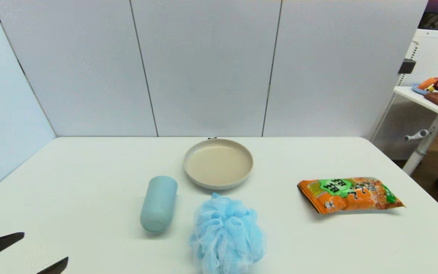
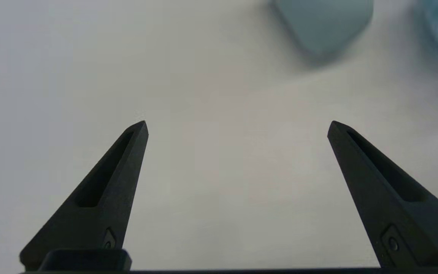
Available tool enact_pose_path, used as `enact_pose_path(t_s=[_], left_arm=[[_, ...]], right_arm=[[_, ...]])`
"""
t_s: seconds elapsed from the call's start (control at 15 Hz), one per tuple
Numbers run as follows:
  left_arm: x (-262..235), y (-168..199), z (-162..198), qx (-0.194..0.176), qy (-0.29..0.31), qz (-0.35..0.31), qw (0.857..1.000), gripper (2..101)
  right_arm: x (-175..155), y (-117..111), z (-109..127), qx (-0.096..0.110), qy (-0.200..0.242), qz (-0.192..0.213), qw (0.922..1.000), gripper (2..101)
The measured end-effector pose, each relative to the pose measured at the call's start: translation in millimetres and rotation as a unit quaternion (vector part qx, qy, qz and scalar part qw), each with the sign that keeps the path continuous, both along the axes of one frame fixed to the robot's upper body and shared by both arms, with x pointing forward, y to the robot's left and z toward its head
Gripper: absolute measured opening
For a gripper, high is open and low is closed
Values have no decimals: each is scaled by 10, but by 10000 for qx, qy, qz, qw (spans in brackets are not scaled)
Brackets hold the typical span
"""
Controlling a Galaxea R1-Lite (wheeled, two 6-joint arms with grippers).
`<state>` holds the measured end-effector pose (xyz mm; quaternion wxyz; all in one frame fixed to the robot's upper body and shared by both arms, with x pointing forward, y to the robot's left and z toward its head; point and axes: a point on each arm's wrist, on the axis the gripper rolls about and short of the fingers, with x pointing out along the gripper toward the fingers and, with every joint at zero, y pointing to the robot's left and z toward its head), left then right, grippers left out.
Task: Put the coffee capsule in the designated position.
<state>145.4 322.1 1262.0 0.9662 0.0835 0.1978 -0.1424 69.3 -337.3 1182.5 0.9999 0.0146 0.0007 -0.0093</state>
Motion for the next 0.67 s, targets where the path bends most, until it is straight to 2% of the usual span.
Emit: enact_pose_path(t_s=[0.13, 0.27, 0.47, 0.67], left_arm=[[-281, 66, -151, -122, -1286, 294, 9912, 961], [-534, 96, -344, -140, -2089, 572, 9762, 965], [-706, 104, -675, -81, -2085, 934, 9735, 969], [-752, 104, -743, -385, -2151, 1137, 9692, 970]], right_arm=[[0, 0, 0, 0, 0, 1, 10000, 973], [0, 0, 0, 0, 0, 1, 10000, 973], [0, 0, 0, 0, 0, 0, 10000, 973], [0, 0, 0, -2, 0, 0, 10000, 973]])
